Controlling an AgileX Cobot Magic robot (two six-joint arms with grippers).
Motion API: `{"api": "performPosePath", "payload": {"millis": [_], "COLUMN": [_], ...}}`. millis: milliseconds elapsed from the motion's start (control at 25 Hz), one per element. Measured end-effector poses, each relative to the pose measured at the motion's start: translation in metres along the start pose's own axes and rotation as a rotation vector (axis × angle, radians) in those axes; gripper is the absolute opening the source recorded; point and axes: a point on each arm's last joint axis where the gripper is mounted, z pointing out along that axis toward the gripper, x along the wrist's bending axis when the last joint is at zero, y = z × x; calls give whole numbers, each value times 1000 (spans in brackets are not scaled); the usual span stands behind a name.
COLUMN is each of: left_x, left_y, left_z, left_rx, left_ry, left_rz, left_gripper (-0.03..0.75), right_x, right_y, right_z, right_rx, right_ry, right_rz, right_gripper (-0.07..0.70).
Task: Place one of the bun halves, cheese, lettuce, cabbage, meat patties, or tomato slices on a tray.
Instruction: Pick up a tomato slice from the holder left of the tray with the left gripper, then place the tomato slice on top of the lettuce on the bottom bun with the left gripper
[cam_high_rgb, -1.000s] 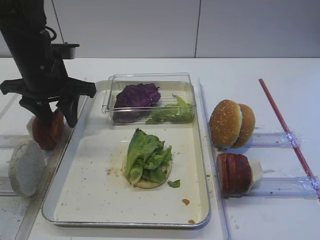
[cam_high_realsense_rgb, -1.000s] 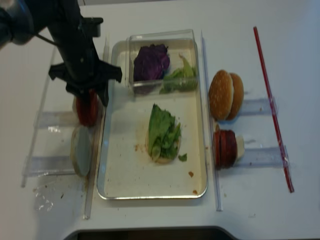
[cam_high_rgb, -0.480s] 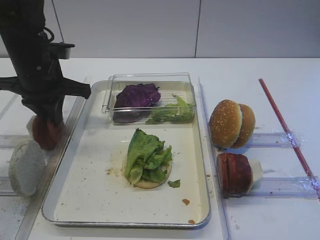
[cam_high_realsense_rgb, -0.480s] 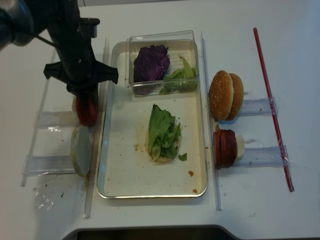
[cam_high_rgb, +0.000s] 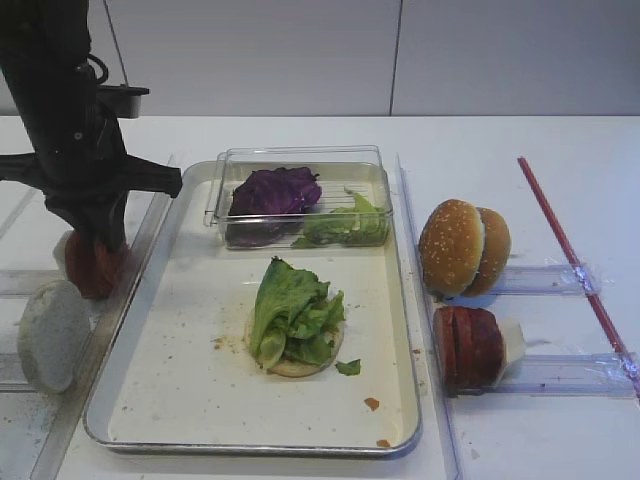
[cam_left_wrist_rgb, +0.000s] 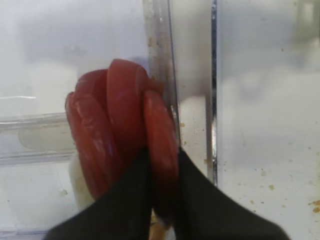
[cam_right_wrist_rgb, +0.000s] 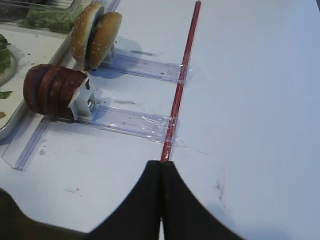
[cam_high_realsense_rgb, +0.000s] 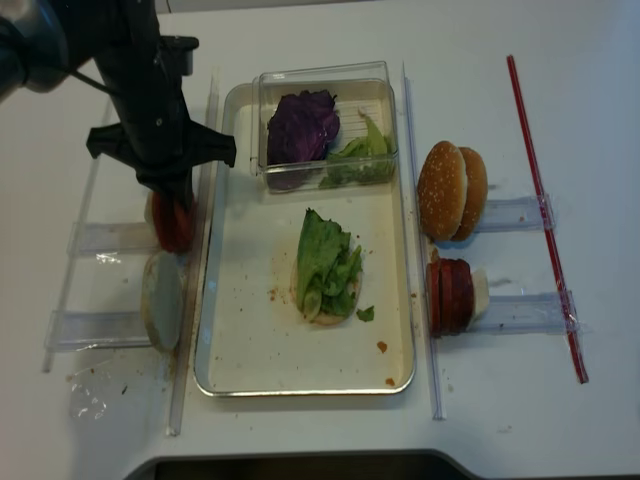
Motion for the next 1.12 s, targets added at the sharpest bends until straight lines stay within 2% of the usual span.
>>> {"api": "performPosePath", "payload": {"millis": [320,880,1120], "left_x": [0,-3,0], "left_y": [-1,-15,-35], "left_z": [-2,-42,-61], "left_rx": [-4,-93,-132], "left_ry": [-8,-109,-129], "left_rz": [-3,-24,-24], "left_gripper": [60,60,59], "right_x": [0,0,0], "right_y": [0,0,0], "right_z": [0,0,0], "right_rx": [0,0,0], "right_ry": [0,0,0], "right_rz": [0,-4,-2], "right_gripper": [18,18,18]}}
